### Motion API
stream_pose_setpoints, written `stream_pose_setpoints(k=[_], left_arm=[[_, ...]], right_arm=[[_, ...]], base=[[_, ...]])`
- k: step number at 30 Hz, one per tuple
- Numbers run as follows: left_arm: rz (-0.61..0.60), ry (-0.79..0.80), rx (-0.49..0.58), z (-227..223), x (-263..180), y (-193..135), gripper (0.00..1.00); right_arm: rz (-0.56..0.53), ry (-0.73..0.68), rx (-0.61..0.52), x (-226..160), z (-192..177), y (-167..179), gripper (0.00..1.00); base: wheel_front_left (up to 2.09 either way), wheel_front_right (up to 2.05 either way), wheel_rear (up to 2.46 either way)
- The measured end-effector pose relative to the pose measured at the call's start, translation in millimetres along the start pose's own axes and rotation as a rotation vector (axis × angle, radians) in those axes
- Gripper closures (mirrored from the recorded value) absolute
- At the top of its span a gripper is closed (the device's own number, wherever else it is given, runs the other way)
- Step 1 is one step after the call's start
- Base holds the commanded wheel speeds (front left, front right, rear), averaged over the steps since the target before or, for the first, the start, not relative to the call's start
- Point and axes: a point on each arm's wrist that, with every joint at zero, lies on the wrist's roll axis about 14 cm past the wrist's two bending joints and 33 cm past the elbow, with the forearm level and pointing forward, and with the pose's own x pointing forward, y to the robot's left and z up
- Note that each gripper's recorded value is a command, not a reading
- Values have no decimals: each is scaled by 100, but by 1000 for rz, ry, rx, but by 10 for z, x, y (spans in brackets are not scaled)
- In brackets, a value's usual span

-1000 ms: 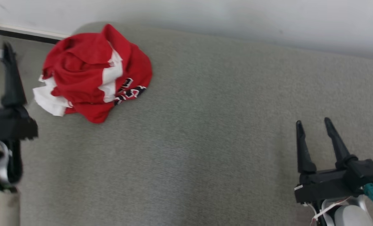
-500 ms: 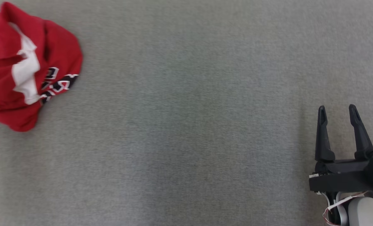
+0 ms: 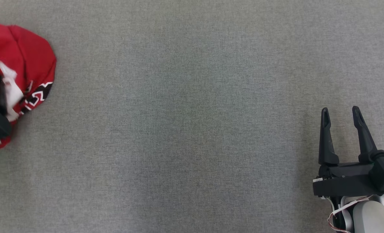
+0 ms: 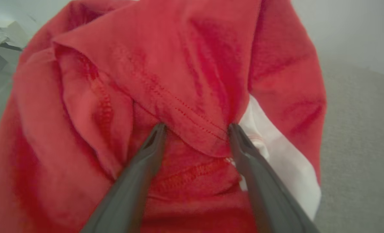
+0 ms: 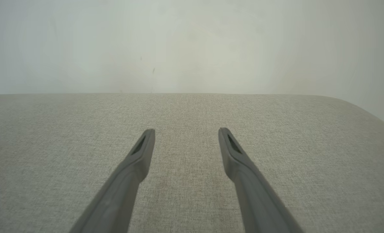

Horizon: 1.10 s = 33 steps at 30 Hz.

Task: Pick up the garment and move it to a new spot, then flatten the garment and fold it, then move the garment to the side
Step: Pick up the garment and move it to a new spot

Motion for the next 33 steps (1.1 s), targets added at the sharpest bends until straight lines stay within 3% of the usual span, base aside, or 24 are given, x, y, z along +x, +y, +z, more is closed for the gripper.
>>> stream_pose_setpoints(k=[6, 7, 8, 9, 10, 16, 26, 33], left_arm=[[-2, 163, -61, -330, -24, -29, 0], [-4, 181, -62, -362, -28, -32, 4], [-4, 186, -61, -363, -27, -31, 72], [-4, 178, -67, -348, -23, -32, 89], [-4, 177, -64, -348, -25, -29, 100], [-8, 58, -16, -93, -46, -11, 100], [-37, -318, 54, 1061, -315, -52, 100], [-156, -591, 131, 2038, -793, -498, 100]], right_arm=[[8, -4, 2, -11, 19, 28, 0], [9, -4, 2, -10, 22, 33, 0], [11, -5, 3, -9, 26, 38, 0], [11, -6, 3, -8, 29, 40, 0], [12, -6, 3, -7, 31, 41, 0], [12, -9, 12, -22, 55, 50, 0], [43, -45, 51, -82, 202, 185, 0], [56, -74, 86, -155, 333, 251, 0]], base=[[0, 0, 0], [0, 0, 0], [0, 0, 0], [0, 0, 0], [0, 0, 0], [0, 0, 0], [0, 0, 0], [0, 0, 0]])
